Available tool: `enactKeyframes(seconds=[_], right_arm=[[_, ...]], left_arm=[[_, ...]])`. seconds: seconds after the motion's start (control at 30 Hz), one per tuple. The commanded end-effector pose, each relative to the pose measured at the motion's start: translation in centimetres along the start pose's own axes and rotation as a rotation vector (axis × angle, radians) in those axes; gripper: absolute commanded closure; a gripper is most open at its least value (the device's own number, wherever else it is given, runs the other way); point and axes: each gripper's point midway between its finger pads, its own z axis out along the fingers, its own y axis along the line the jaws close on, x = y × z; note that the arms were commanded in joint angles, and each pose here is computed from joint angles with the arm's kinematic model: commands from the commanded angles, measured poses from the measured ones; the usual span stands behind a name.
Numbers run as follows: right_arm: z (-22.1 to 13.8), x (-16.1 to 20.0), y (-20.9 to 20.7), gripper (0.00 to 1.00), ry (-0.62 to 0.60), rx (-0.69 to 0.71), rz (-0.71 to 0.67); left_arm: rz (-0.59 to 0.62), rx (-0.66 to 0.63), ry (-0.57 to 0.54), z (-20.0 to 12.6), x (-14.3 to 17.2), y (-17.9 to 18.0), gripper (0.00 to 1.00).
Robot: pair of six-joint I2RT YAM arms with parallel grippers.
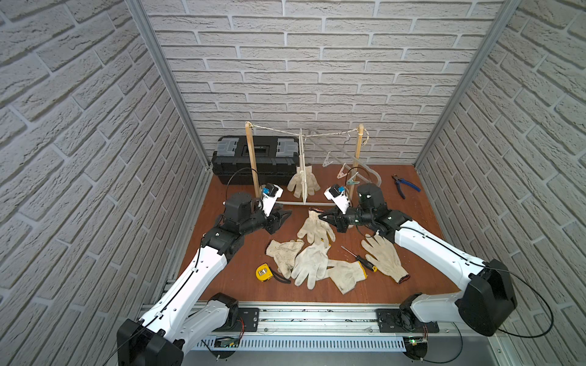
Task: Clip the gloves onto a hanger to dry
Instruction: Open the clamp at the hanger.
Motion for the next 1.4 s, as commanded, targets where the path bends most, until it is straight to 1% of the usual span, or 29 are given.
enactKeyframes(seconds=[0.0,0.13,0.2,0.3,0.4,0.53,0.67,0.8,1.07,1.2,1.37], right_arm=[[0.1,0.2,-2.7,0.98,0.094,0.131,0.002],[0.1,-1.7,-5.6,0.98,0.134,0.255,0.023],[0.1,-2.6,-6.5,0.98,0.14,0.291,0.029],[0.1,-4.0,-7.9,0.98,0.141,0.353,0.038],[0.0,-5.5,-9.0,0.98,0.13,0.409,0.054],[-0.2,-7.6,-10.0,0.98,0.082,0.461,0.067],[0.1,-9.4,-10.0,0.98,0.037,0.452,0.064],[0.3,-10.9,-9.9,0.98,0.014,0.442,0.054],[1.3,-12.4,-9.8,0.98,0.018,0.414,0.036],[1.7,-12.8,-9.8,0.97,0.024,0.403,0.023],[2.1,-13.1,-9.8,0.97,0.041,0.389,-0.001]], left_arm=[[-0.02,0.023,-0.023,0.7,-1.9,1.8,0.4],[-0.098,0.016,0.031,3.5,-2.7,4.3,0.33],[-0.13,0.006,0.047,5.0,-2.8,5.5,0.3],[-0.146,0.011,0.023,6.9,-3.3,6.5,0.25],[-0.153,0.024,0.015,8.6,-3.8,7.1,0.23],[-0.135,0.06,0.009,10.5,-4.5,6.8,0.2],[-0.138,0.101,0.002,11.7,-5.0,6.8,0.2],[-0.129,0.154,-0.013,12.4,-5.6,6.1,0.19],[-0.121,0.242,-0.002,14.1,-5.8,4.3,0.18],[-0.122,0.245,0.004,14.9,-5.5,4.0,0.18],[-0.151,0.243,-0.025,15.8,-5.9,4.6,0.18]])
